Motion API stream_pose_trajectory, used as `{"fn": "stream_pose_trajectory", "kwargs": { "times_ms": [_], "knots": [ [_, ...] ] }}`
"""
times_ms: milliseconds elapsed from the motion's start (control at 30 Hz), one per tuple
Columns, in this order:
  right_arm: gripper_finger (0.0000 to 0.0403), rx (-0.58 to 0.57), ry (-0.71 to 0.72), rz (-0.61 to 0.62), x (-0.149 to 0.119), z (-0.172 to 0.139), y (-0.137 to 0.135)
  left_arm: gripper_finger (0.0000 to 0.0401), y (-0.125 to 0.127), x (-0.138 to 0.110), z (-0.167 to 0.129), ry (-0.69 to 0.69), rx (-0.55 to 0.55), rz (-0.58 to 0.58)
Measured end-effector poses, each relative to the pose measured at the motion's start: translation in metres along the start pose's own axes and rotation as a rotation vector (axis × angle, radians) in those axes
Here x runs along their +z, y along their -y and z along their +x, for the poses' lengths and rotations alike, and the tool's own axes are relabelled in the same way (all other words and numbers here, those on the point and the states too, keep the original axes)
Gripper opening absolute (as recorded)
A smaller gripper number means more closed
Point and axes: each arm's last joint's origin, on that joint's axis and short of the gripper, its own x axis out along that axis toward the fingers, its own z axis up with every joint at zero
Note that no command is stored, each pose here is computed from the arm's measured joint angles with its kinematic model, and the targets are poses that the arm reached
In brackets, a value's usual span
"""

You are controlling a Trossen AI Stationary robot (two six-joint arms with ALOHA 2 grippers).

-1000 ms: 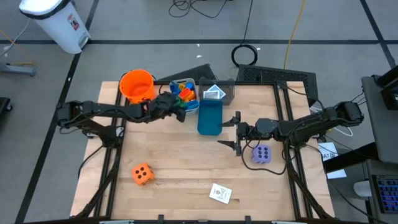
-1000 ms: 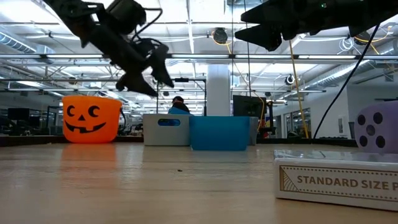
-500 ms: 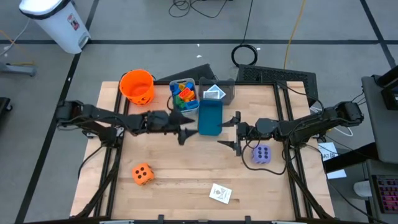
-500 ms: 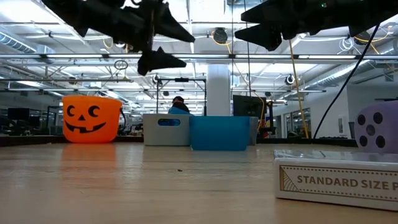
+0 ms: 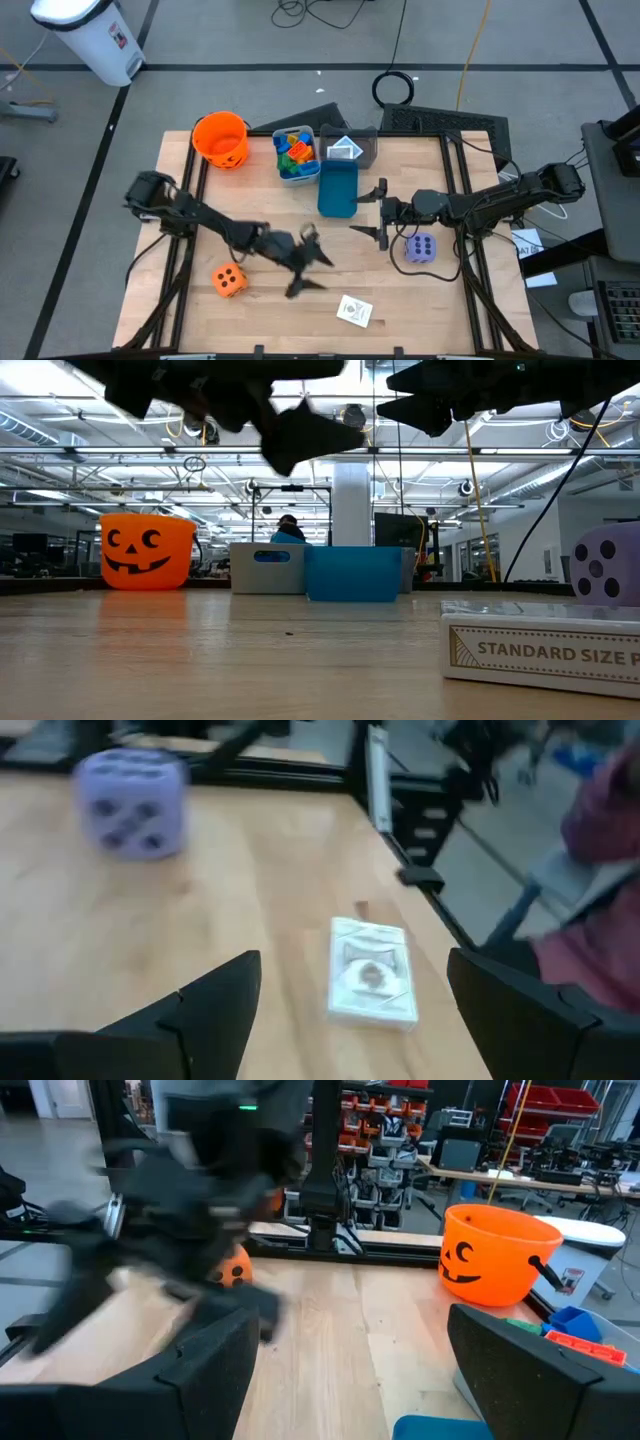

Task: Pick & Place Toys
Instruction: Put the white and brown deck of cards into the black bin

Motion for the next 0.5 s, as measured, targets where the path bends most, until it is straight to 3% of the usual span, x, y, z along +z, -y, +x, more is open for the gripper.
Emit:
{"fn": "stream_pose_trajectory", "kwargs": {
  "times_ms": [200, 367, 500],
  "knots": [
    [0.0313, -0.001, 0.020, -0.034, 0.002, 0.000, 0.000, 0.0326, 0.020, -0.002, 0.052, -0.218, 0.016, 0.226],
    [0.0313, -0.003, 0.030, -0.082, 0.003, 0.000, 0.000, 0.0311, 0.018, 0.005, 0.080, -0.265, -0.113, 0.275],
    [0.0313, -0.002, 0.043, -0.087, 0.004, 0.000, 0.000, 0.0296, 0.008, 0.003, 0.091, -0.262, -0.111, 0.287]
  ]
}}
